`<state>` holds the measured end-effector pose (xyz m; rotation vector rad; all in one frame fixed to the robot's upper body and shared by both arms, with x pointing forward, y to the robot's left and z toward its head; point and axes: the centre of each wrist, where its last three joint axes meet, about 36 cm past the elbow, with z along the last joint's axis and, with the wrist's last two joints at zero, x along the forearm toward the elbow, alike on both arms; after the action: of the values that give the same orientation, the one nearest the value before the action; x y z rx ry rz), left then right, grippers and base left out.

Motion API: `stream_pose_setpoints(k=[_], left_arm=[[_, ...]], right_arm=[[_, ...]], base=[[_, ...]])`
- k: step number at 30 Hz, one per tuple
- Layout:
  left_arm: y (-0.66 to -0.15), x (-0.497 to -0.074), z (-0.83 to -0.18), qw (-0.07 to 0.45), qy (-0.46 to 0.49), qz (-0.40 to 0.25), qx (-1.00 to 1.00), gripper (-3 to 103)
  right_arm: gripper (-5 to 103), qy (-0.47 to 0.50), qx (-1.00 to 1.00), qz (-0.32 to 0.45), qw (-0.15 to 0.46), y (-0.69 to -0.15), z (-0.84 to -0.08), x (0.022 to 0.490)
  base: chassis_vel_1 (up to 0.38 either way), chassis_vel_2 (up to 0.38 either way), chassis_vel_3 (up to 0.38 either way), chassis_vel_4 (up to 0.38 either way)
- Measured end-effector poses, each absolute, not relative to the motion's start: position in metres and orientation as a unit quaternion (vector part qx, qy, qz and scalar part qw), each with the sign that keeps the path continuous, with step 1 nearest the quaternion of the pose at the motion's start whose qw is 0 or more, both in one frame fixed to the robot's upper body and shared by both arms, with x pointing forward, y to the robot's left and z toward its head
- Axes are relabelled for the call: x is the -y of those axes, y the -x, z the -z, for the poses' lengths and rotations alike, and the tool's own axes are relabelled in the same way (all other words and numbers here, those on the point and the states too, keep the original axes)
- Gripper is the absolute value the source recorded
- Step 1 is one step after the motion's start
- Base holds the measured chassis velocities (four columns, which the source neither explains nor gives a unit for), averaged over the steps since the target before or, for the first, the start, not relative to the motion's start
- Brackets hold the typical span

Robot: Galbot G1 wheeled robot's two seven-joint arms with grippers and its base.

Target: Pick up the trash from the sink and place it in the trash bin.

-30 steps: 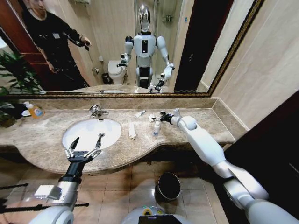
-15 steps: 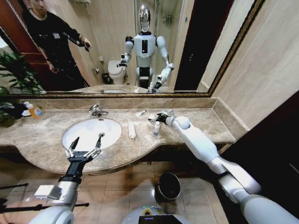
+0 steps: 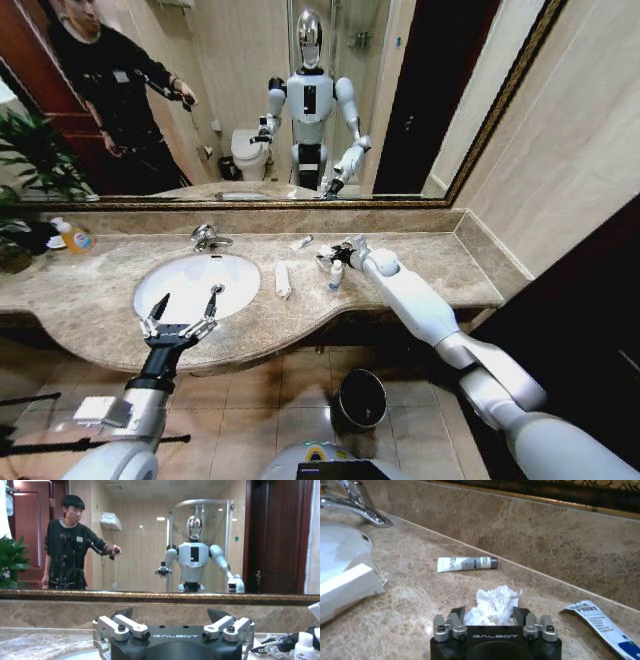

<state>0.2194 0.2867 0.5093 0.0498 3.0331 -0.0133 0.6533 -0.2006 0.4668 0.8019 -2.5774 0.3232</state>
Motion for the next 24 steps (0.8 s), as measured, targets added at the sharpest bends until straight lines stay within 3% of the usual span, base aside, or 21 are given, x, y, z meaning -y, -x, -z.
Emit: stream_pose_setpoints(k=[8,10,12,14,16,19,24], left_arm=[[-0.219,-0.287,-0.509,0.054,-0.016,0.004,-0.998,100],[-0.219,-0.287,-0.509,0.054,-0.016,0.004,-0.998,100],[-0.219,-0.287,-0.509,0.054,-0.016,0.004,-0.998,100],[-0.219,-0.287,-0.509,0.054,-0.016,0.004,-0.998,100],[-0.219,-0.287,-0.509,0.054,-0.016,0.004,-0.998,100],[-0.219,-0.287,-0.509,0.054,-0.016,0.004,-0.998,100],[-0.219,-0.287,-0.509,0.054,-0.016,0.004,-0.998,100]], right_arm=[[37,-0.29,0.928,-0.121,0.202,-0.652,-0.462,0.202],[37,-0.289,0.928,-0.12,0.202,-0.652,-0.462,0.202],[21,-0.289,0.929,-0.118,0.198,-0.652,-0.464,0.203],[21,-0.289,0.93,-0.117,0.197,-0.652,-0.465,0.203],[10,-0.287,0.931,-0.117,0.192,-0.652,-0.467,0.206],[5,-0.282,0.937,-0.109,0.177,-0.654,-0.471,0.211],[4,-0.258,0.953,-0.066,0.147,-0.655,-0.495,0.233]], base=[[0.0,0.0,0.0,0.0],[0.0,0.0,0.0,0.0],[0.0,0.0,0.0,0.0],[0.0,0.0,0.0,0.0],[0.0,0.0,0.0,0.0],[0.0,0.0,0.0,0.0],[0.0,0.0,0.0,0.0]])
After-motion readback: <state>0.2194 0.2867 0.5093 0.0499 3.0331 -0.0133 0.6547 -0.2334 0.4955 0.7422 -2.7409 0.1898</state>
